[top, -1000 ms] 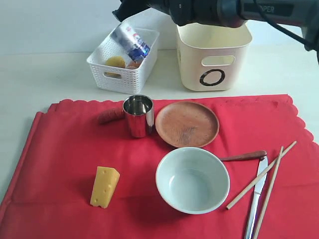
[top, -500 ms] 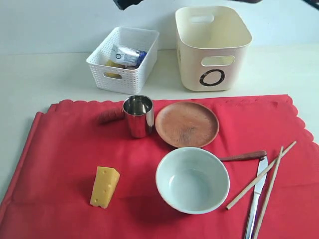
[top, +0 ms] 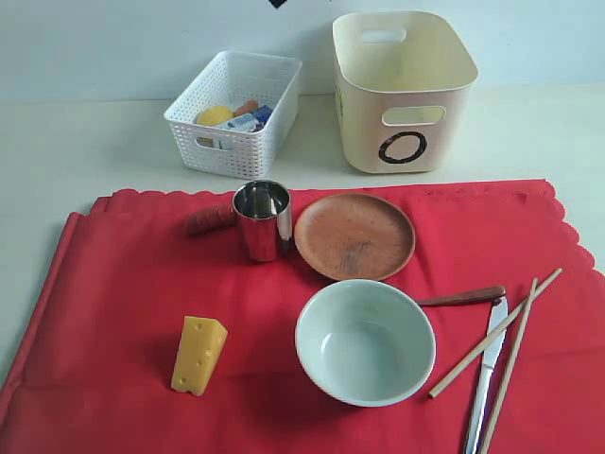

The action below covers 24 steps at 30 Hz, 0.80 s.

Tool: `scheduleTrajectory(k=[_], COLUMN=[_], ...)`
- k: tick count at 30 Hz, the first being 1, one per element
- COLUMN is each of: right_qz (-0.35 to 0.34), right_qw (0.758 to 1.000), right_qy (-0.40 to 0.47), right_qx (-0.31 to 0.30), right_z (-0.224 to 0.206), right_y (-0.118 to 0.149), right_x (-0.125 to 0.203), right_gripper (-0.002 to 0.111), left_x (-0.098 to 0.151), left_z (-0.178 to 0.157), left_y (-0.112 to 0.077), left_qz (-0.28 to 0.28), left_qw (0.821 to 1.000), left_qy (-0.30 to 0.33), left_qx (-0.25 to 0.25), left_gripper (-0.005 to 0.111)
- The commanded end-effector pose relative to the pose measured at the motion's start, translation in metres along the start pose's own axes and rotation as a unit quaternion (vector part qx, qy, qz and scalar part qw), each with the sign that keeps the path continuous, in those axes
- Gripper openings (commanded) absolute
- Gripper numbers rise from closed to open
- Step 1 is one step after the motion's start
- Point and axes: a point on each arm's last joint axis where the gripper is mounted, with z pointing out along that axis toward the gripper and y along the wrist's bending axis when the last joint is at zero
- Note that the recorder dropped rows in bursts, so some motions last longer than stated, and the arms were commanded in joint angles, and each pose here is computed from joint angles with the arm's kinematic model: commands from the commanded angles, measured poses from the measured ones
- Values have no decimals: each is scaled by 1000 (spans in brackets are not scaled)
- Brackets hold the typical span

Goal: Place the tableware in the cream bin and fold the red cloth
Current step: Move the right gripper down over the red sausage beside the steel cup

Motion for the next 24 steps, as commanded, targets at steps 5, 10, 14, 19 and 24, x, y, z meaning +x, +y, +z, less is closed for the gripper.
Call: scheduleTrajectory(k=[5, 10, 14, 19, 24], right_qz=[-55, -36, -19, -5, -22], right_qw=[966, 956, 951, 955, 970], right_qy=[-5, 6, 29, 30, 4], right_qx=[-253, -293, -306, -295, -240], right_z=[8, 42, 73, 107, 133], right_y=[44, 52, 57, 70, 92], right_x=[7, 22, 39, 49, 41], right_gripper=[51, 51, 51, 51, 58], left_x=[1, 1, 1, 1, 1], left_z=[0, 0, 0, 0, 0], left_y=[0, 0, 0, 0, 0], left_qz=[-3, -1, -1, -3, -3], left_qw=[1000, 1000, 1000, 1000, 1000], left_qy=[-2, -2, -2, -2, -2], left_qx=[-2, -2, -2, -2, -2], left_gripper=[1, 1, 1, 1, 1])
